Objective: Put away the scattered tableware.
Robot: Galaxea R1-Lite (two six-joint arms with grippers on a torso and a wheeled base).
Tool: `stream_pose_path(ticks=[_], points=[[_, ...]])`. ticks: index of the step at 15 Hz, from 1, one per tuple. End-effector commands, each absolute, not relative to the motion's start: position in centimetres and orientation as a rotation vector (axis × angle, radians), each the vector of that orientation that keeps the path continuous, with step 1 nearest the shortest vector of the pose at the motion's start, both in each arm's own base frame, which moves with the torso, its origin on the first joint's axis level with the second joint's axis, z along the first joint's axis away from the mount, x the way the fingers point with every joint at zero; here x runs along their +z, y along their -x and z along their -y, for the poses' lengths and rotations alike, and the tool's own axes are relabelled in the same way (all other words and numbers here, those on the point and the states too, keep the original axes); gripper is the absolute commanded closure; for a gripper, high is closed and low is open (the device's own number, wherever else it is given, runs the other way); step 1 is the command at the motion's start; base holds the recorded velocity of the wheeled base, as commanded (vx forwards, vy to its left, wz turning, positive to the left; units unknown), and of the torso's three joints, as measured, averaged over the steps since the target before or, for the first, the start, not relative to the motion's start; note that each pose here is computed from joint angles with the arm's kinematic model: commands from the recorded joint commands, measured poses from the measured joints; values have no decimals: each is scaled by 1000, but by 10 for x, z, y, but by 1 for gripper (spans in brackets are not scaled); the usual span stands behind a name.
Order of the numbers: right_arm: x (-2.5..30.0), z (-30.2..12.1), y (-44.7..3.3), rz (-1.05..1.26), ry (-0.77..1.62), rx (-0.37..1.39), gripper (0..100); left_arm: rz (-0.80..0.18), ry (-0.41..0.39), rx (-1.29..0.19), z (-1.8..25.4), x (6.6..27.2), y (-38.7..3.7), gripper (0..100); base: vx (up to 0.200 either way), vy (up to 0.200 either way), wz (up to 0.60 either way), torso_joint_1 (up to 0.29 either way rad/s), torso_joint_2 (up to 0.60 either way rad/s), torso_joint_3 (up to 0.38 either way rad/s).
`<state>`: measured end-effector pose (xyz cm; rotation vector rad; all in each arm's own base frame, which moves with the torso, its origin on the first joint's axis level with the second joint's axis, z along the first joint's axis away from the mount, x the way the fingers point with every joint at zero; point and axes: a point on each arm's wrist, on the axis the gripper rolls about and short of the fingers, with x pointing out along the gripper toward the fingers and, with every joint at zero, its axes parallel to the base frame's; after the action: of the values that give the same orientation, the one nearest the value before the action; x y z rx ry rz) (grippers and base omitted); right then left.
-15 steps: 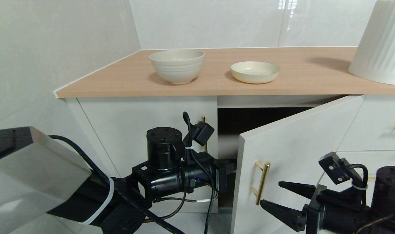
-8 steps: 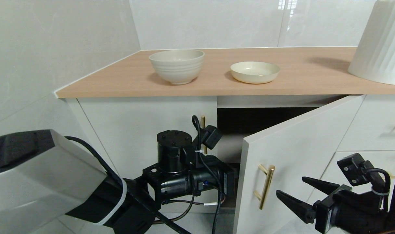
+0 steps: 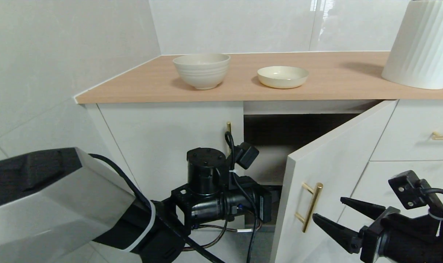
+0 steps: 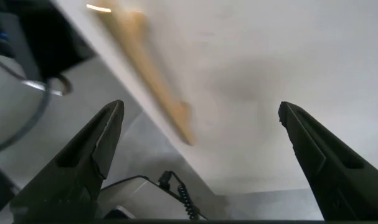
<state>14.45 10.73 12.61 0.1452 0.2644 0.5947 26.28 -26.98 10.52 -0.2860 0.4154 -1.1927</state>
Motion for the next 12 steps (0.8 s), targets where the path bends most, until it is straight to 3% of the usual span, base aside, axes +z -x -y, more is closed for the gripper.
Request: stream_pose_path(ticks=[1,8,12], points=[[134,-104,-139,-232,-157,605,0,-412,286,-1200,283,101,-272,100,0,0,0,0,0,0],[184,-80,-106,-241,-161,667,0,-442,278,-1204,293,104,-273,100,0,0,0,0,0,0],[208,-68,-90,-236,-163,674,0,-430,276,-1222,300,117,-265,100,0,0,0,0,0,0]])
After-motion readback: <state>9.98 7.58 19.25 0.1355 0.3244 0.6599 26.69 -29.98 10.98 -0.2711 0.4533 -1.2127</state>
